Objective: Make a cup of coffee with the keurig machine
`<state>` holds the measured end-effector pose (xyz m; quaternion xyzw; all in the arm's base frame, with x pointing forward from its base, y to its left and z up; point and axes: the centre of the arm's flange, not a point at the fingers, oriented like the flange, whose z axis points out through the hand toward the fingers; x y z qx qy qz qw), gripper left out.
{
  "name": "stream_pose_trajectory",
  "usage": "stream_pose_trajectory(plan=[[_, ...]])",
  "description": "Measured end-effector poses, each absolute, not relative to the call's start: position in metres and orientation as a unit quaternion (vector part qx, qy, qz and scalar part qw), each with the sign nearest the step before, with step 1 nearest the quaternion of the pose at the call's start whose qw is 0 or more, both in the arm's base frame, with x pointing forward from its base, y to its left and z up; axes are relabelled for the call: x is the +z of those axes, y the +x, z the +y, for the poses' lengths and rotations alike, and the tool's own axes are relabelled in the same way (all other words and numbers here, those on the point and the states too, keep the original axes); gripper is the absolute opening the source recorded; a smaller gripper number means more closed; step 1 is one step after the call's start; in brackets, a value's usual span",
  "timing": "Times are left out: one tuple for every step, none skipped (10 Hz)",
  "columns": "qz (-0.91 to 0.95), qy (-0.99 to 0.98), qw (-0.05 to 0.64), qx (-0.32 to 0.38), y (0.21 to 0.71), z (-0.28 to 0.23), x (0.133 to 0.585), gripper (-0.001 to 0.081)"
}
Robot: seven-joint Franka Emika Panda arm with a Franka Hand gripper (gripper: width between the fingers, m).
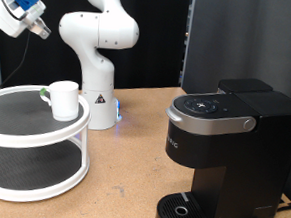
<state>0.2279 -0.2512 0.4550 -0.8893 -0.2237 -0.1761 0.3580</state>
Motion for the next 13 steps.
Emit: stream_pose_trajectory(plan=[[-0.225,-0.888,0.356,-0.184,0.226,-0.257,0.457,0.0001],[-0.227,-0.886,0.357,-0.189,0.222,-0.262,0.460,0.0001],[-0.230,-0.884,0.359,-0.194,0.219,-0.267,0.463,0.0001],[-0.234,-0.880,0.364,-0.195,0.216,-0.270,0.467,0.0001],[-0.237,-0.879,0.368,-0.189,0.218,-0.272,0.468,0.0001],[-0.236,-0.879,0.368,-0.189,0.219,-0.272,0.466,0.0001],[-0.233,-0.880,0.368,-0.189,0.219,-0.271,0.463,0.0001],[-0.230,-0.883,0.364,-0.189,0.220,-0.270,0.456,0.0001],[-0.228,-0.887,0.356,-0.188,0.222,-0.268,0.446,0.0001],[-0.227,-0.890,0.349,-0.187,0.222,-0.267,0.436,0.0001],[-0.227,-0.892,0.344,-0.186,0.223,-0.265,0.427,0.0001],[-0.227,-0.894,0.339,-0.187,0.223,-0.263,0.419,0.0001],[-0.224,-0.896,0.333,-0.190,0.223,-0.261,0.411,0.0001]])
